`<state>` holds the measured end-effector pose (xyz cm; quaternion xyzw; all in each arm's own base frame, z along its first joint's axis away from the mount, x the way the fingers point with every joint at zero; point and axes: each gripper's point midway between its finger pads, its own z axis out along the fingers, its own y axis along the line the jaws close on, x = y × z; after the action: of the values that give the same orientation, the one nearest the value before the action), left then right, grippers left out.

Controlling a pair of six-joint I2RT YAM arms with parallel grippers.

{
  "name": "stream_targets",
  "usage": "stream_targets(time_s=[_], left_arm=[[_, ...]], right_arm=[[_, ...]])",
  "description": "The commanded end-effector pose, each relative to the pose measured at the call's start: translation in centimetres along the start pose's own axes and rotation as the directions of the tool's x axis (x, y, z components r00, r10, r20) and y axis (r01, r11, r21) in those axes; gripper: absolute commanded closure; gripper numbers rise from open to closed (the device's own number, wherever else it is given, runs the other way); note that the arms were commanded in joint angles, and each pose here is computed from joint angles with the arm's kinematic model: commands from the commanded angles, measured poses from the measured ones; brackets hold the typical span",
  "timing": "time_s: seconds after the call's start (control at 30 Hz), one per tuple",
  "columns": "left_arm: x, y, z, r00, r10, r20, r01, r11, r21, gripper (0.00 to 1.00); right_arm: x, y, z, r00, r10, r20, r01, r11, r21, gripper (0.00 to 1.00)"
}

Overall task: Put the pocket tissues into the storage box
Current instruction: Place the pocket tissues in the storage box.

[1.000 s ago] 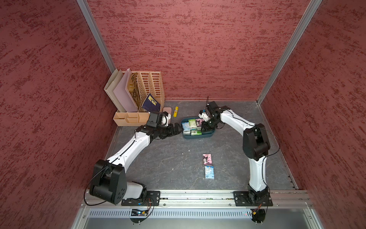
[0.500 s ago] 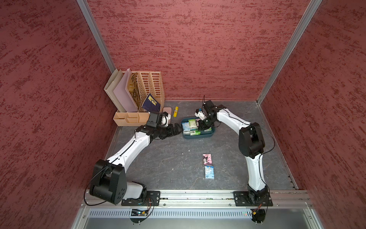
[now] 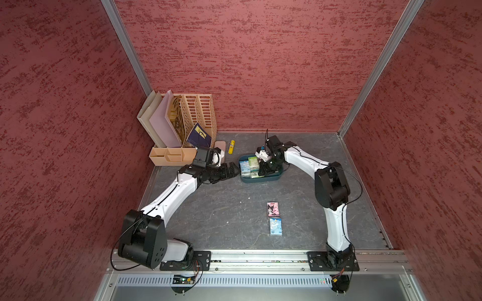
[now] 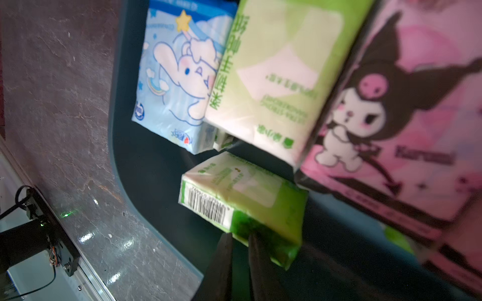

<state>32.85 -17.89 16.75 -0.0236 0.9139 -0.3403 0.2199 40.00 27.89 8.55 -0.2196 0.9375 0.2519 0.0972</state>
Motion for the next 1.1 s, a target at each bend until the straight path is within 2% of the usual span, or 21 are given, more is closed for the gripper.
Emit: stream_targets(time_s=[0.0, 0.07, 0.3, 0.57, 0.8, 1.07], left_arm=[[-1.1, -0.5, -0.5, 0.999, 0.029, 0.030, -0.030, 1.000, 0.008, 0.00], [-1.1, -0.5, -0.4, 0.999, 0.030, 0.030, -0.030, 1.000, 0.009, 0.00], [-1.2, -0.5, -0.2, 0.999, 0.028, 0.030, -0.028, 1.000, 0.010, 0.00], [-1.3, -0.6, -0.2, 0.999, 0.031, 0.024, -0.031, 0.999, 0.008, 0.00], [-1.4, -0.6, -0.1, 0.999, 0.031, 0.019, -0.031, 0.999, 0.008, 0.00], [-1.3, -0.5, 0.0, 0.999, 0.030, 0.014, -0.031, 1.000, 0.006, 0.00]], right_arm=[[-2.8, -0.6, -4.5, 0.988, 0.015, 0.153, -0.020, 0.999, 0.030, 0.80], [-2.8, -1.3, -4.9, 0.986, 0.040, 0.159, -0.045, 0.998, 0.032, 0.77], [-1.9, -2.3, -2.9, 0.988, 0.104, 0.116, -0.106, 0.994, 0.011, 0.78], [-1.0, -3.9, -0.9, 0.989, 0.118, 0.090, -0.122, 0.992, 0.042, 1.00], [-0.1, -4.8, 0.8, 0.989, 0.133, 0.067, -0.136, 0.989, 0.056, 1.00], [-0.6, -2.9, 2.3, 0.994, 0.095, 0.055, -0.097, 0.995, 0.029, 1.00]])
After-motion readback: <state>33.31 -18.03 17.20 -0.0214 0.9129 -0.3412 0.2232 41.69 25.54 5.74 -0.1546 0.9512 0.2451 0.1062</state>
